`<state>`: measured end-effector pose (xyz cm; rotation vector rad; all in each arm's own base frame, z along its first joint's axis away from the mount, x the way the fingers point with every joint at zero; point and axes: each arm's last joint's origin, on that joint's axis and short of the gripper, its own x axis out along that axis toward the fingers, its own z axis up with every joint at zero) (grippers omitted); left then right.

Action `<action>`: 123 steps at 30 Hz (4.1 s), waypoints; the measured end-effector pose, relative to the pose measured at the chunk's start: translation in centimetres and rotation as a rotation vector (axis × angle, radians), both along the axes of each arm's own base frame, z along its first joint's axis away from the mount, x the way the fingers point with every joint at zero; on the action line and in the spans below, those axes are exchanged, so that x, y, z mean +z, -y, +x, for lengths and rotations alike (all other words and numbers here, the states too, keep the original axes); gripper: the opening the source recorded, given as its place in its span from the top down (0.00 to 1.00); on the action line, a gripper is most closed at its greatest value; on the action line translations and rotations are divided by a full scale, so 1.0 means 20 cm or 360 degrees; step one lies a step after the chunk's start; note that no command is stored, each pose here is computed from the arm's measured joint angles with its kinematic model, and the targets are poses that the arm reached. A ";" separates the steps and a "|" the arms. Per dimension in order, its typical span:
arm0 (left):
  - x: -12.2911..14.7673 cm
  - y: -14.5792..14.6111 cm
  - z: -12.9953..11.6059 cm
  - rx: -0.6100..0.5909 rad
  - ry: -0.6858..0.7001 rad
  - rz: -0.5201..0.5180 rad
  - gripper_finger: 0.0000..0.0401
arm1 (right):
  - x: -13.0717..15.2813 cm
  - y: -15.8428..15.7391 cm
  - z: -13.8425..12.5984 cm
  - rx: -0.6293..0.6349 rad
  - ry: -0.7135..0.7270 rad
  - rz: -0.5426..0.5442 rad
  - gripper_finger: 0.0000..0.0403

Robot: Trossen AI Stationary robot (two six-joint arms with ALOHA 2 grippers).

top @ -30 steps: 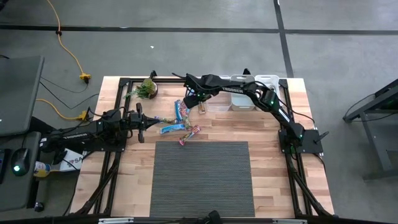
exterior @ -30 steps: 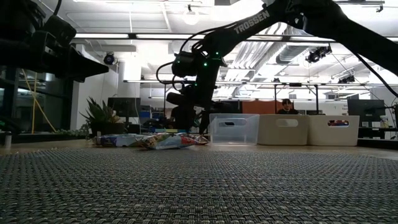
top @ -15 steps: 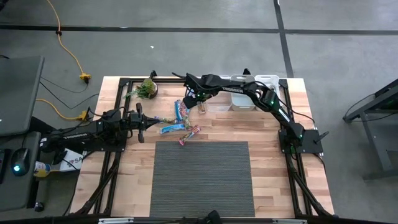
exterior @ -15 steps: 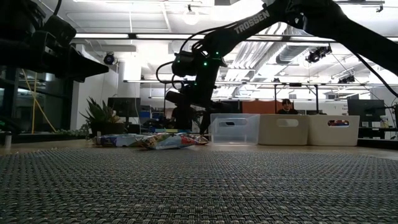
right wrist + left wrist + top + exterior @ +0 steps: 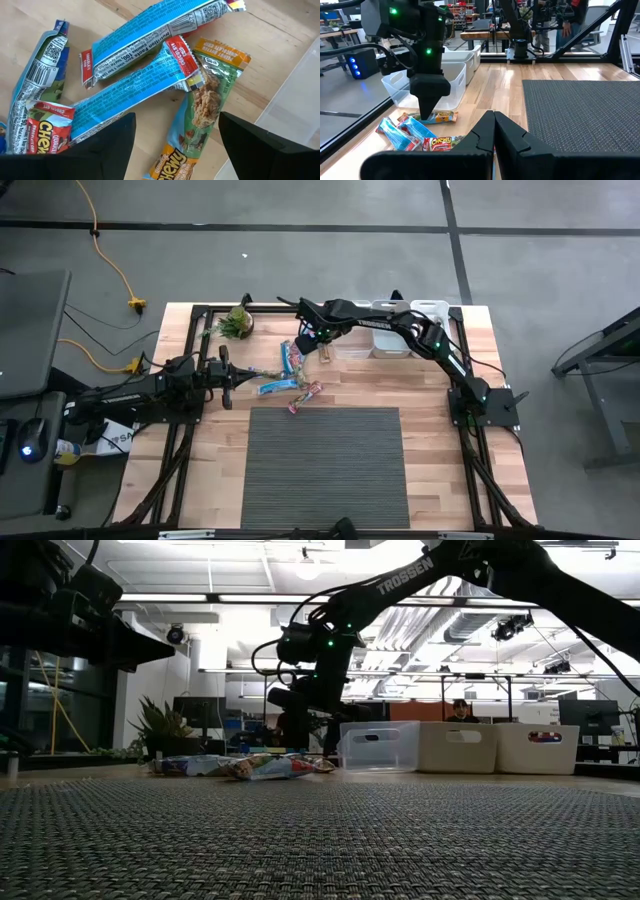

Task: Pick and place Granola Bars by type
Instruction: Put the yellow granola bar into the white bin

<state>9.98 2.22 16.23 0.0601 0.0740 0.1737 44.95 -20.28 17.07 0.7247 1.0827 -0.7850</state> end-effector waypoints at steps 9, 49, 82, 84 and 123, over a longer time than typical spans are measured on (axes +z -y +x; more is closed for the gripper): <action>0.00 0.00 0.00 0.0000 -0.0001 0.0000 1.00 | 0.00 0.01 0.01 0.0010 0.0056 -0.0002 0.33; 0.00 0.00 0.00 0.0000 -0.0001 -0.0001 1.00 | -0.01 -0.19 0.02 0.1479 -0.0528 -0.0387 0.33; 0.00 0.00 0.00 0.0000 0.0000 0.0000 1.00 | -0.02 -0.21 0.00 0.1679 -0.0585 -0.0313 0.81; 0.00 0.00 0.00 0.0000 -0.0001 0.0000 1.00 | -0.02 -0.21 0.00 0.1677 -0.0588 -0.0320 0.85; 0.00 0.00 0.00 0.0000 -0.0001 0.0000 1.00 | 0.04 -0.24 0.10 0.1422 -0.0403 -0.0541 1.00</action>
